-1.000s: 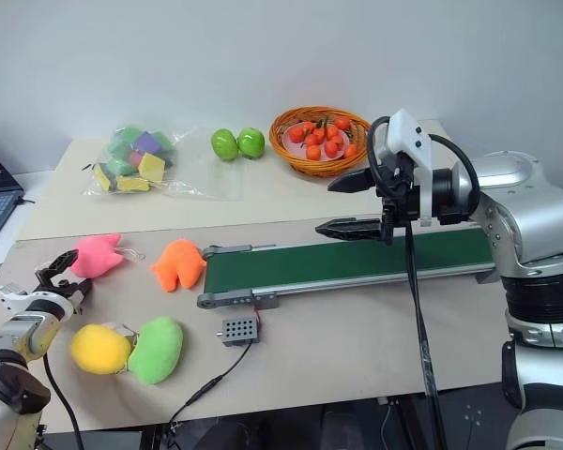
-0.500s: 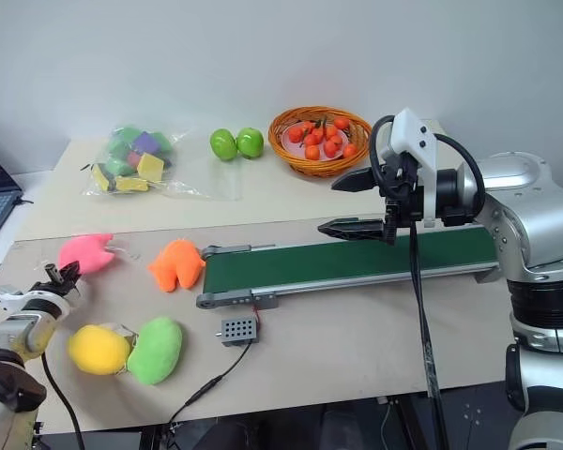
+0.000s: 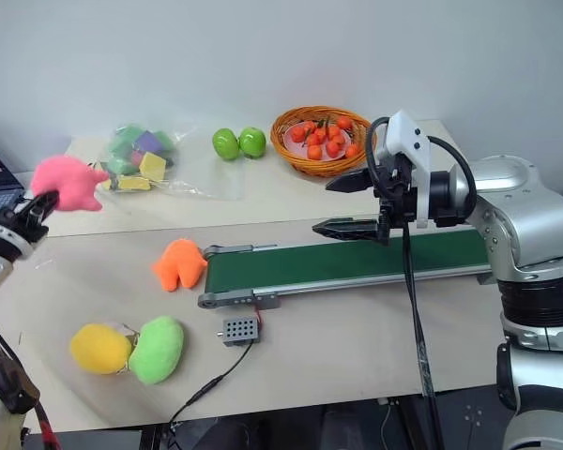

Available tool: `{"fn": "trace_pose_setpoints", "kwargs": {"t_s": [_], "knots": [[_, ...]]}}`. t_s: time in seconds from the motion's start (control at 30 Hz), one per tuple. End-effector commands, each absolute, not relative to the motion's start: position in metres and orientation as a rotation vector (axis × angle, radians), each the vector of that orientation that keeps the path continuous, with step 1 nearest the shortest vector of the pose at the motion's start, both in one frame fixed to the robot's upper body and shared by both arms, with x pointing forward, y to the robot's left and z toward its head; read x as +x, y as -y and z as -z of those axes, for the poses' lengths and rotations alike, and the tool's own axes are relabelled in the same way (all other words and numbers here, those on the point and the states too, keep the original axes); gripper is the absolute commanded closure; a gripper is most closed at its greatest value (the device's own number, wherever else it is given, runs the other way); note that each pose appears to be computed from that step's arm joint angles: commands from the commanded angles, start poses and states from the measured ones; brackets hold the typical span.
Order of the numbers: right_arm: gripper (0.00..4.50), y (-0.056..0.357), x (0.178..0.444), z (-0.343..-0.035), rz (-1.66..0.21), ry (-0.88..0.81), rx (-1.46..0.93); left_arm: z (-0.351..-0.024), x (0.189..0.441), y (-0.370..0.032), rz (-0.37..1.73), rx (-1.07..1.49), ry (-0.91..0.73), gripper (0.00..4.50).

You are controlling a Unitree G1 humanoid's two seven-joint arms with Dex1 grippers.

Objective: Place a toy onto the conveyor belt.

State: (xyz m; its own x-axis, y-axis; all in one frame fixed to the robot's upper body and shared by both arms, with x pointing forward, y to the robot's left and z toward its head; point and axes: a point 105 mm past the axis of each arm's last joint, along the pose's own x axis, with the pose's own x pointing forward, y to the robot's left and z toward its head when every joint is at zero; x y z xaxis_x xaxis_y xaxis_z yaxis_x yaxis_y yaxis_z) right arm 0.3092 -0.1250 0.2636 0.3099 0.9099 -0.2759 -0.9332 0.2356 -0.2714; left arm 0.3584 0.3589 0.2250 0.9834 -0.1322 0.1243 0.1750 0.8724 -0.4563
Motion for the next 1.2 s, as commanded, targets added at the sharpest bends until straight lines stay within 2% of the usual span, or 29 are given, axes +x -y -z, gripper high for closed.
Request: {"fn": "trace_pose_setpoints", "kwargs": {"t_s": [0.03, 0.1, 0.23, 0.37, 0.47, 0.57, 0.77, 1.1, 1.2], "knots": [[0.0, 0.122, 0.309, -0.272, -1.264, -0.007, -0.443, -0.269, 0.357, -0.321, 0.283, -0.086, 0.155, 4.46], [0.0, 0.122, 0.31, -0.271, -1.262, 0.001, -0.437, -0.274, 0.358, -0.292, 0.364, 0.176, 0.141, 4.46], [0.0, 0.121, 0.311, -0.269, -1.255, 0.01, -0.427, -0.284, 0.36, -0.242, 0.494, 0.453, 0.182, 4.46], [0.0, 0.122, 0.311, -0.267, -1.243, 0.019, -0.416, -0.277, 0.359, -0.197, 0.611, 0.753, 0.219, 4.46], [0.0, 0.124, 0.309, -0.265, -1.229, 0.022, -0.406, -0.272, 0.354, -0.17, 0.678, 1.009, 0.315, 4.46], [0.0, 0.125, 0.308, -0.264, -1.216, 0.023, -0.402, -0.269, 0.348, -0.156, 0.701, 1.161, 0.442, 4.46], [0.0, 0.127, 0.308, -0.259, -1.188, 0.024, -0.391, -0.228, 0.337, -0.152, 0.767, 1.589, 0.657, 4.46], [0.0, 0.131, 0.306, -0.259, -1.154, 0.034, -0.388, -0.183, 0.315, -0.137, 0.865, 1.587, 0.888, 4.46], [0.0, 0.133, 0.306, -0.26, -1.14, 0.035, -0.392, -0.156, 0.307, -0.136, 0.927, 1.585, 0.861, 4.46]]}}
